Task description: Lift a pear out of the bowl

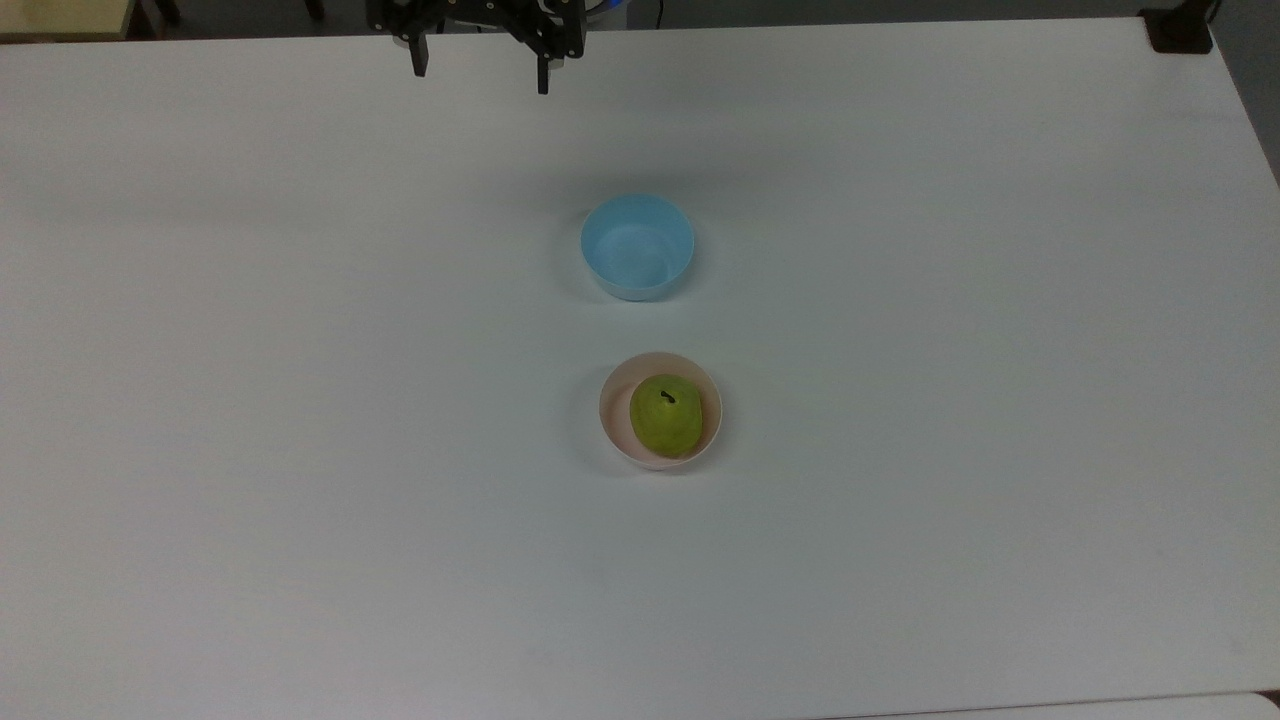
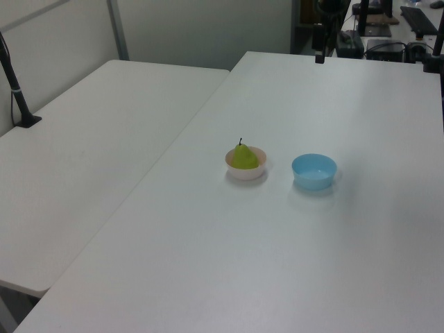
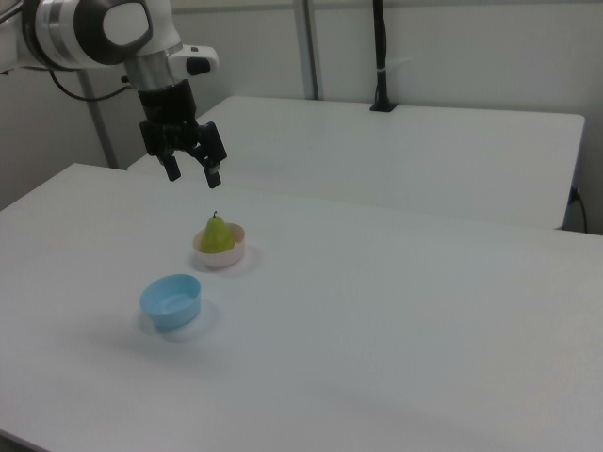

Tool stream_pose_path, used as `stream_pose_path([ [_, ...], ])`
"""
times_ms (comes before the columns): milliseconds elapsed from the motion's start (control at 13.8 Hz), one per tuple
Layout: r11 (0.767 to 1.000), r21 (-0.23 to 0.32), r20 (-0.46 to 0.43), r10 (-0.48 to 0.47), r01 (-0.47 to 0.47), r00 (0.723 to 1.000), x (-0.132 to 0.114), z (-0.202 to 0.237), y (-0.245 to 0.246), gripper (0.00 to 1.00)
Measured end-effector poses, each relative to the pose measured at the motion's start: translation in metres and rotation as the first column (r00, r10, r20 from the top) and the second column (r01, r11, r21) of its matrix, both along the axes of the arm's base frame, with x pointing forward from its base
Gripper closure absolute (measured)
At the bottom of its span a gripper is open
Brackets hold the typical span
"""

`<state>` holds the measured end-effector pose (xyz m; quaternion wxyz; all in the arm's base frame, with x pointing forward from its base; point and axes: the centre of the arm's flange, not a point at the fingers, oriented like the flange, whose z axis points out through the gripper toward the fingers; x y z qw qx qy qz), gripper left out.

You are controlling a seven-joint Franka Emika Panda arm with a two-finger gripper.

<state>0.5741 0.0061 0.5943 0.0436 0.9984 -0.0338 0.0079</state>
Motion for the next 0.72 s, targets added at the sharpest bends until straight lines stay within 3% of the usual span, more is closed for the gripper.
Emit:
stream_pose_path([
  [724, 1.000, 0.000, -0.006, 0.018, -0.018, 1.000, 0.0002, -0.0022, 0.0001, 0.00],
])
